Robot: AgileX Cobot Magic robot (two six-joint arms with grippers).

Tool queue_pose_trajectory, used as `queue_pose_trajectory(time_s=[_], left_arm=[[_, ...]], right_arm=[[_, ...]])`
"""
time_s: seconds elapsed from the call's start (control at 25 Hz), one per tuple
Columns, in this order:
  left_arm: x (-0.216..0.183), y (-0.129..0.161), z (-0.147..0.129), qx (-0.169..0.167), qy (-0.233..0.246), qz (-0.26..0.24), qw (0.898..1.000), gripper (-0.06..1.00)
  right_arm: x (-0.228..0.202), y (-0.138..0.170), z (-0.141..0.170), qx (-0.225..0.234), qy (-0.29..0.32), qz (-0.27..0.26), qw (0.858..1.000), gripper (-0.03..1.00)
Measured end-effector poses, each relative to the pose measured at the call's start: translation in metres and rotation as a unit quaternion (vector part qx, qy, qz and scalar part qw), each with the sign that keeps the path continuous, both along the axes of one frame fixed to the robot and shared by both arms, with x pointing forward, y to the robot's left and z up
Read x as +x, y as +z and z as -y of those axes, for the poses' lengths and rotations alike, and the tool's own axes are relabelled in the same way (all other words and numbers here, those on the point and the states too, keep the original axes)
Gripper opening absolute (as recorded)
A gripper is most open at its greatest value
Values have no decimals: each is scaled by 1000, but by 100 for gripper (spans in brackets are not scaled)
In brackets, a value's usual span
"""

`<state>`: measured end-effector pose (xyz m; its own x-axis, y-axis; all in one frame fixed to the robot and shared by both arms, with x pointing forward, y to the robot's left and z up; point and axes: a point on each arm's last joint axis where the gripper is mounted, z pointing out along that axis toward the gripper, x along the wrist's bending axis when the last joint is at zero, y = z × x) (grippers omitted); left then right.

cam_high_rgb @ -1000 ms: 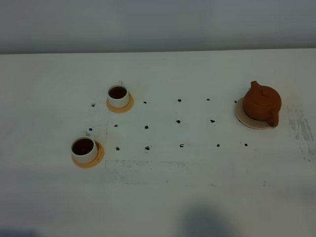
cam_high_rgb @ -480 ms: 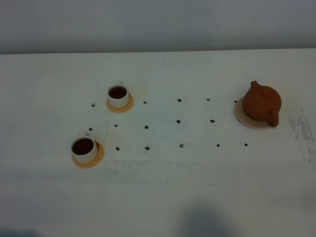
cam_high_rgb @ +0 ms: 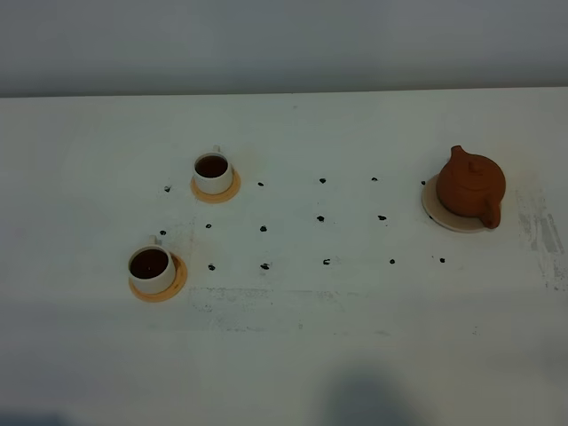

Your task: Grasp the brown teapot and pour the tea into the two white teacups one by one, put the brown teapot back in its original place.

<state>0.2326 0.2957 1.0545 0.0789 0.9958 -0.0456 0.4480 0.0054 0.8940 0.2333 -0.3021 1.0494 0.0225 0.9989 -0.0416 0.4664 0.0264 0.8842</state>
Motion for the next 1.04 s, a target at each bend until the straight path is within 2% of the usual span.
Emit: queue_pose_trajectory(time_s=[1.04], left_arm=[[0,0,0,0,0,0,1000,61]], right_arm=[[0,0,0,0,0,0,1000,24]])
